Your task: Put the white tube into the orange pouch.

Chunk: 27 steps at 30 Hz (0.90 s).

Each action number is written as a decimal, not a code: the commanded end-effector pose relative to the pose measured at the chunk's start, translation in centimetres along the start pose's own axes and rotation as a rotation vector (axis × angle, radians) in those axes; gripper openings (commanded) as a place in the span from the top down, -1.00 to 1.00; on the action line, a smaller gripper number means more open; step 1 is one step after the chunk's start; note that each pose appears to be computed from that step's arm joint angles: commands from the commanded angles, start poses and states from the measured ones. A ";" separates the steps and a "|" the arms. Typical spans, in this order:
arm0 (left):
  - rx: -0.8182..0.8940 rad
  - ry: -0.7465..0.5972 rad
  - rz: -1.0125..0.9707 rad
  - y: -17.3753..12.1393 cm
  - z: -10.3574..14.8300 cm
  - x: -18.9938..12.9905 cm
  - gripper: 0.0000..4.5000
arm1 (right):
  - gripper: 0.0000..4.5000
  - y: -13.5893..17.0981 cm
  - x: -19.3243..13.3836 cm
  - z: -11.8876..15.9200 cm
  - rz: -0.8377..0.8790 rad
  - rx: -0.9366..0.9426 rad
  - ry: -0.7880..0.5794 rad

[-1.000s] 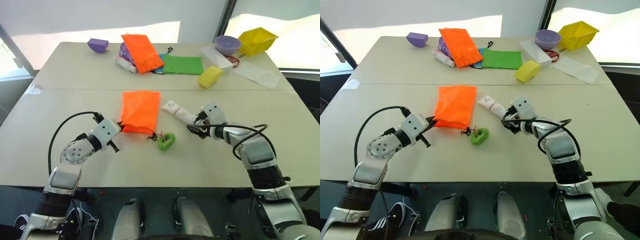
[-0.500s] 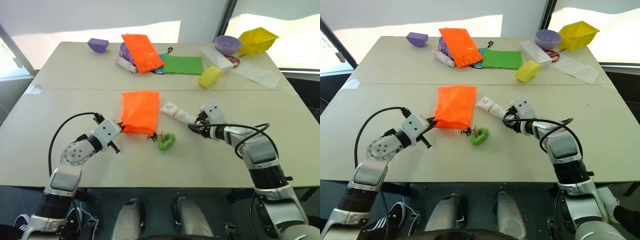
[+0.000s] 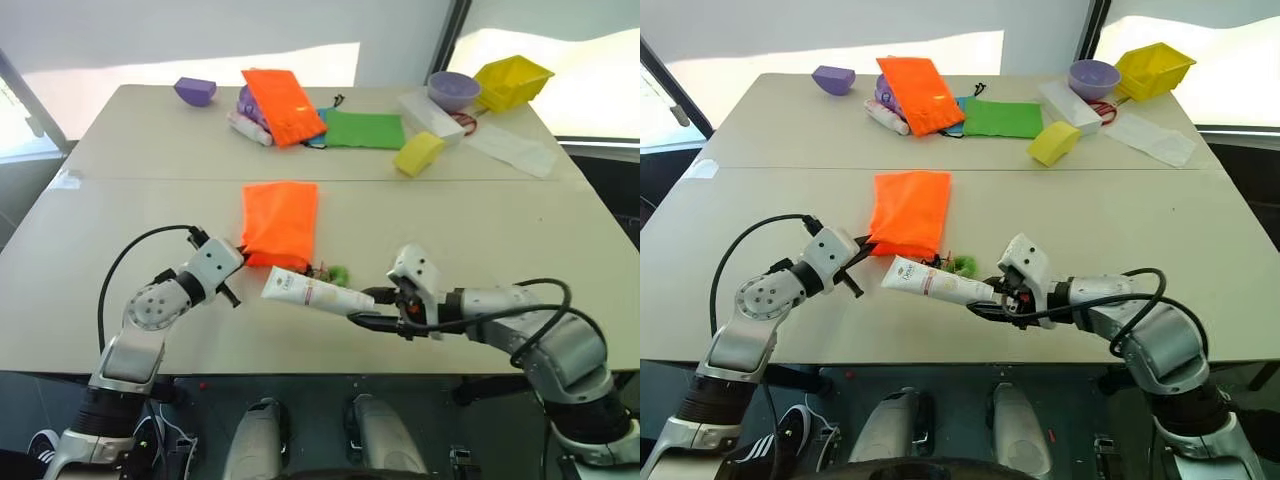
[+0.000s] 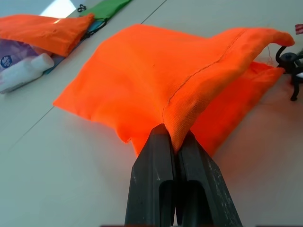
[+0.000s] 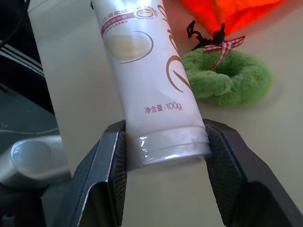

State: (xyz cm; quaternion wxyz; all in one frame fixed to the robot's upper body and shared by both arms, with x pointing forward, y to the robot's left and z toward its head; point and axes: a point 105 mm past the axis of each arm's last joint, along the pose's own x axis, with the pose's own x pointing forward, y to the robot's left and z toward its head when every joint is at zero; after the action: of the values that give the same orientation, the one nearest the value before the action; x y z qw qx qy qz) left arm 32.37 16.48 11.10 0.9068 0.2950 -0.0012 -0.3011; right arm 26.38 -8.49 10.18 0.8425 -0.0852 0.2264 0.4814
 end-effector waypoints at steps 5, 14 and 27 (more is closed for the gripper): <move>0.031 -0.033 -0.015 0.2 1.9 -0.2 1.00 | 0.20 -2.6 0.7 1.5 -0.187 0.012 -0.062; -0.043 -0.048 -0.049 -1.2 3.1 0.2 1.00 | 0.20 -1.9 1.9 1.4 -0.229 0.007 -0.049; -0.061 -0.036 -0.089 -1.5 3.6 0.0 1.00 | 0.20 -1.5 3.8 1.5 -0.283 0.118 -0.012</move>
State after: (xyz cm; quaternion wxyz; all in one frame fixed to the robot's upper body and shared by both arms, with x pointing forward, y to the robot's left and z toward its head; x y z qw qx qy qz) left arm 30.80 13.48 11.99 0.9006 0.2565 0.0268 -0.3499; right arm 29.36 -6.06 9.66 0.9059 -0.0655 0.2279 0.3508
